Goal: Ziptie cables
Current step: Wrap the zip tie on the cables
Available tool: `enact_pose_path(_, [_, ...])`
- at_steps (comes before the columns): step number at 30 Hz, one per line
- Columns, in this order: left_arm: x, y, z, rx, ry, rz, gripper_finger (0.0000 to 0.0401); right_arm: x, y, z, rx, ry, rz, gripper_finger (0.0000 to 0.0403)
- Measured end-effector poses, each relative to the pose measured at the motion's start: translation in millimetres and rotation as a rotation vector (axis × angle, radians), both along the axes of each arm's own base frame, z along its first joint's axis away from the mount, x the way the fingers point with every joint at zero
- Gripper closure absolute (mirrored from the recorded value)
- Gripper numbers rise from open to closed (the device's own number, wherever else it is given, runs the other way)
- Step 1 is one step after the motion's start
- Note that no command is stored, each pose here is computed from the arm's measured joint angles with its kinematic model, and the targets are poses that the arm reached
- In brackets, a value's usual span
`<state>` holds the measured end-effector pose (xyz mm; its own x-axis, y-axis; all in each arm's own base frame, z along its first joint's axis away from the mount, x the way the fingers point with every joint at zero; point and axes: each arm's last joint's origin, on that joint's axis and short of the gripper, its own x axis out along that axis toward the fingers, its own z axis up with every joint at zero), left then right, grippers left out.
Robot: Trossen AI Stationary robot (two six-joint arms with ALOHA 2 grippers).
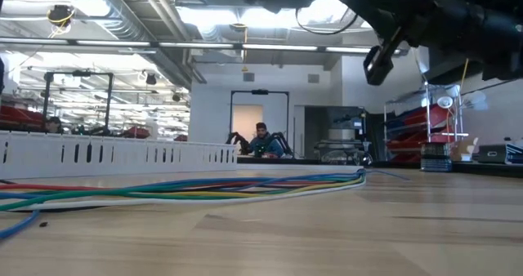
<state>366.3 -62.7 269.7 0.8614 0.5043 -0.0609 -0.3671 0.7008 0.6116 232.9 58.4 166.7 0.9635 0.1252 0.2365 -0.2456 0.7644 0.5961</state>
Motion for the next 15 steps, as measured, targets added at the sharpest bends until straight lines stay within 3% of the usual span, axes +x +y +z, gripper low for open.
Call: enact_pose_path(15, [-0.9,-4.7,2.1,0.008,-0.010,-0.022,0.0401,5.3,1.3,5.9,0.002,-0.026,-0.004,0.0403])
